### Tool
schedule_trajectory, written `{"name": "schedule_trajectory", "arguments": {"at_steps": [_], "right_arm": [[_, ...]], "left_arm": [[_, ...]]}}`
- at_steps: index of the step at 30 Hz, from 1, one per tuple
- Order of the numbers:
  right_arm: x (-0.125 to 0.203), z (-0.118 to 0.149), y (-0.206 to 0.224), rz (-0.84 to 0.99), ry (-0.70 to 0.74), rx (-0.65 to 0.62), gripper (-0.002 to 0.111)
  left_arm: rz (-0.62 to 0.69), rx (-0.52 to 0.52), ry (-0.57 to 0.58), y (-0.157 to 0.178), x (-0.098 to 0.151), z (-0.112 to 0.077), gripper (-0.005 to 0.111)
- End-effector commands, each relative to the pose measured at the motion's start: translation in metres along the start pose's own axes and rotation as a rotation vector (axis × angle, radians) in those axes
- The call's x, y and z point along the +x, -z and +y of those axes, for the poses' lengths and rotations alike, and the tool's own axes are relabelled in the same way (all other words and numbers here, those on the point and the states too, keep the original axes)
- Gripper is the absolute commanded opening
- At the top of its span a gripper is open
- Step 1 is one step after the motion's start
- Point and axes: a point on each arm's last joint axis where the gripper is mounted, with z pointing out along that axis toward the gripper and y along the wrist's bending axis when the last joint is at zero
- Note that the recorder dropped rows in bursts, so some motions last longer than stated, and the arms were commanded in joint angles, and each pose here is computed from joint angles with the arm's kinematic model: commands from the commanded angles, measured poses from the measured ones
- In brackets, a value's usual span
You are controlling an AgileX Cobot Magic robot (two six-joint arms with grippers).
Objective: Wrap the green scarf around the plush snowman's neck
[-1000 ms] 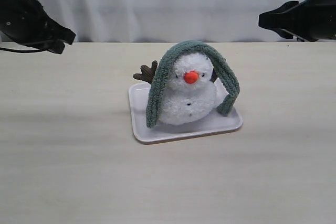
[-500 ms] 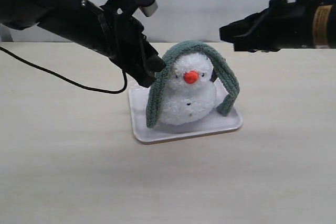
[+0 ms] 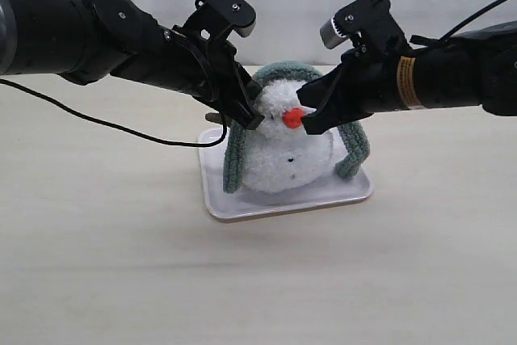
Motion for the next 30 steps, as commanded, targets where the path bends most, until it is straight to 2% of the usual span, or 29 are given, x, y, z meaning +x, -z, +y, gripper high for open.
{"name": "schedule_trajectory", "arguments": {"at_steps": [1, 4, 10, 17, 22, 25, 30], "right_arm": [[-0.016, -0.001, 0.000, -0.046, 0.024, -0.026, 0.004], [-0.023, -0.003, 0.001, -0.065, 0.032, -0.021, 0.004], [-0.021, -0.005, -0.002, -0.055, 0.028, -0.008, 0.004], [-0.021, -0.002, -0.002, -0.058, 0.029, -0.035, 0.004], [-0.025, -0.009, -0.002, -0.066, 0.059, 0.023, 0.004], [-0.030, -0.015, -0.006, -0.073, 0.019, 0.054, 0.004], [-0.031, -0.013, -0.028, -0.068, -0.060, -0.082, 0.004]], "left_arm": [[0.000, 0.014, 0.012, 0.000, 0.000, -0.002, 0.009], [-0.002, 0.007, 0.012, 0.000, 0.000, -0.002, 0.000], [-0.058, -0.102, 0.050, 0.000, -0.005, 0.008, 0.000], [-0.077, -0.147, 0.050, 0.001, -0.007, 0.013, 0.000], [-0.062, -0.090, 0.046, 0.001, -0.008, 0.008, 0.000], [-0.058, -0.081, 0.042, 0.001, -0.008, 0.007, 0.000], [-0.069, -0.109, 0.034, 0.001, -0.009, 0.010, 0.000]]}}
